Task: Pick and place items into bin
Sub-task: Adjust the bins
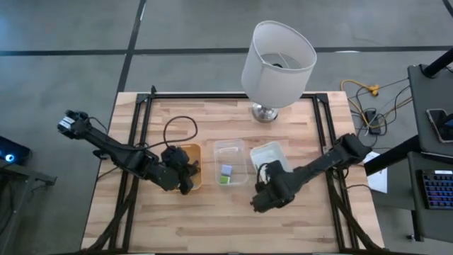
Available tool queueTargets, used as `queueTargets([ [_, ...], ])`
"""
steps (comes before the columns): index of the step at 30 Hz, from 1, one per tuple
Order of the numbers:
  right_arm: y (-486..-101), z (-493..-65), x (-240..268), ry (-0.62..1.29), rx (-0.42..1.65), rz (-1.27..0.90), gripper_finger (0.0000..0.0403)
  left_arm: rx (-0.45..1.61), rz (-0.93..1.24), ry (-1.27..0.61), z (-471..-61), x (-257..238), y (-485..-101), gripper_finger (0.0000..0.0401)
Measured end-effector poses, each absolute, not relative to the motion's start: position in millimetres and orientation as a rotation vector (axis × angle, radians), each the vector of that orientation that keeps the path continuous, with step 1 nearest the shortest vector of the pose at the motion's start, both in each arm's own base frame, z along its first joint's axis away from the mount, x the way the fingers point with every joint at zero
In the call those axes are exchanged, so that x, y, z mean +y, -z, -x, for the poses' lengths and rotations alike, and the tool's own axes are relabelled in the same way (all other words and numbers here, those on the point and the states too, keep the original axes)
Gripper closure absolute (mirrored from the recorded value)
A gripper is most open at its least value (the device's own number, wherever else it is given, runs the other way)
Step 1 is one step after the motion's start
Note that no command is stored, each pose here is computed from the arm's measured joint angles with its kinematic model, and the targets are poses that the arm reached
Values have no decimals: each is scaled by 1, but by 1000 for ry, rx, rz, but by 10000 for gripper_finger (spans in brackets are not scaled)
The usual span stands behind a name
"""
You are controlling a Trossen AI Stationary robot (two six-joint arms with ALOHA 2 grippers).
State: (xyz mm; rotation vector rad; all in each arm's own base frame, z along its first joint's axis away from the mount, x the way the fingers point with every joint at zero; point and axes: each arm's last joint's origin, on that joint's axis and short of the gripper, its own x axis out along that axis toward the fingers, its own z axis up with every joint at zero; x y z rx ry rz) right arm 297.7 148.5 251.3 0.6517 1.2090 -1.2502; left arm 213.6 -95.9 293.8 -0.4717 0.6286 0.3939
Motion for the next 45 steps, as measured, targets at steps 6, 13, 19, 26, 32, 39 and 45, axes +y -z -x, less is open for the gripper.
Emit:
queueTargets([
  [6,-230,-285,126,1330,1302,-625,394,629,482,-365,-226,-107,-285,401],
  [13,-249,-307,109,1054,1042,-808,394,657,505,-364,-232,-117,-275,401],
  [19,-247,-345,72,840,1003,-836,394,662,502,-367,-233,-118,-273,401],
  [26,-232,-354,41,853,1070,-784,394,644,536,-366,-229,-116,-279,401],
  [32,-226,-354,27,853,1090,-765,394,644,536,-366,-229,-116,-279,401],
  [39,-205,-355,20,790,1089,-798,394,636,531,-377,-229,-116,-279,401],
  [45,-201,-354,18,810,1072,-780,394,632,530,-382,-229,-115,-279,401],
])
